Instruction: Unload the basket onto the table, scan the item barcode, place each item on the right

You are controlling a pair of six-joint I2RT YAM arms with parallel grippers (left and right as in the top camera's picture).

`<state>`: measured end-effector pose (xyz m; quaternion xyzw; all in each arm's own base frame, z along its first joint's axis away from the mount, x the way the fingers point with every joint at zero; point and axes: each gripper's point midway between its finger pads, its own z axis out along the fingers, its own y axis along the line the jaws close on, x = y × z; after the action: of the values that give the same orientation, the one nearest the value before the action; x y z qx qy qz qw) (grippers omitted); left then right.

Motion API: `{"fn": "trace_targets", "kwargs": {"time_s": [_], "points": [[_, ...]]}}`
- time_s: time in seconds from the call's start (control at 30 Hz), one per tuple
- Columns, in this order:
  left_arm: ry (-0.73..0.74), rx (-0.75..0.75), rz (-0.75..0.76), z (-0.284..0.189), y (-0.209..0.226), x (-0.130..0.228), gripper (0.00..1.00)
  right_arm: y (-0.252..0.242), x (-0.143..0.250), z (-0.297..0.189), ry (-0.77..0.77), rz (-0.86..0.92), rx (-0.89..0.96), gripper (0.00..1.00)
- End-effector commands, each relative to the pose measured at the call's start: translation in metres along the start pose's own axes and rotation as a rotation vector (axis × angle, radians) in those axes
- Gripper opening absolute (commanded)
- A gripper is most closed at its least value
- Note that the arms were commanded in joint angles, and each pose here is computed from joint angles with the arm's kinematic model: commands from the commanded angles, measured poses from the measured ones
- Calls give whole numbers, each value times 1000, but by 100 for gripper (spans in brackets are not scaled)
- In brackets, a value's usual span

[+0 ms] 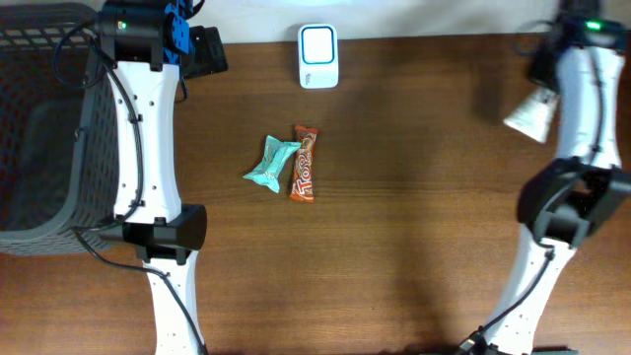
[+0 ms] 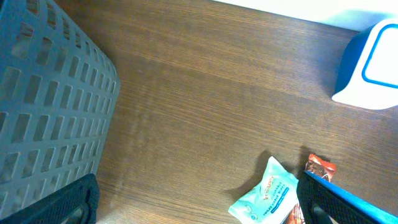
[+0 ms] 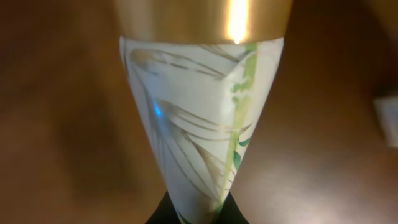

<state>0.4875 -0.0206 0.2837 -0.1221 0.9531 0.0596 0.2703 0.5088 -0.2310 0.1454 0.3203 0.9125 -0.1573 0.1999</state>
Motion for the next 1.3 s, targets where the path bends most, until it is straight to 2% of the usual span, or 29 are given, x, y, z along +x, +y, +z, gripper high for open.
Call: {"fn": "trace_targets", "kwargs": {"time_s": [0.0,0.1,0.13,0.2,0.27,0.33,0.37,0.53,0.57,0.63,0.67,0.7,0.83,1.0,1.07,1.17,1.27], "points": [[-8,-12,-5,-1,3,-2,99,-54,6,23,55,48,85,4],[-8,-12,-5,-1,3,-2,99,-87,18,46,107,90,130,10],[-8,-13,-6,-1,4,-2,99,-98,23,52,125,103,142,20],[-8,-18,-13,-1,8,-3,99,-117,33,63,163,128,162,50],[-8,-17,-12,-1,7,-2,99,-133,40,66,193,149,173,50],[-8,-15,-9,-1,5,-2,99,-133,40,60,204,159,144,72],[-8,-14,-8,-1,5,-2,99,-127,39,57,202,162,112,73],[-8,-16,-11,-1,6,-2,99,-33,40,27,257,167,-339,70],[-8,-16,-11,-1,6,-2,99,-20,45,24,280,158,-381,63],[-9,-14,-8,-1,5,-2,99,-7,59,26,316,120,-359,35],[-8,-14,-7,-1,4,-2,99,-2,64,30,320,104,-347,24],[-8,-14,-7,-1,4,-2,99,3,68,38,315,84,-316,16],[-8,-13,-7,-1,4,-2,99,-4,81,75,280,53,-195,14],[-8,-13,-7,-1,4,-2,99,-64,91,113,258,102,-12,14],[-8,-13,-7,-1,4,-2,99,-98,87,116,243,131,79,14],[-8,-14,-7,-1,4,-2,99,-137,82,117,251,113,108,18],[-8,-13,-7,-1,4,-2,99,-156,72,104,246,144,121,18]]}}
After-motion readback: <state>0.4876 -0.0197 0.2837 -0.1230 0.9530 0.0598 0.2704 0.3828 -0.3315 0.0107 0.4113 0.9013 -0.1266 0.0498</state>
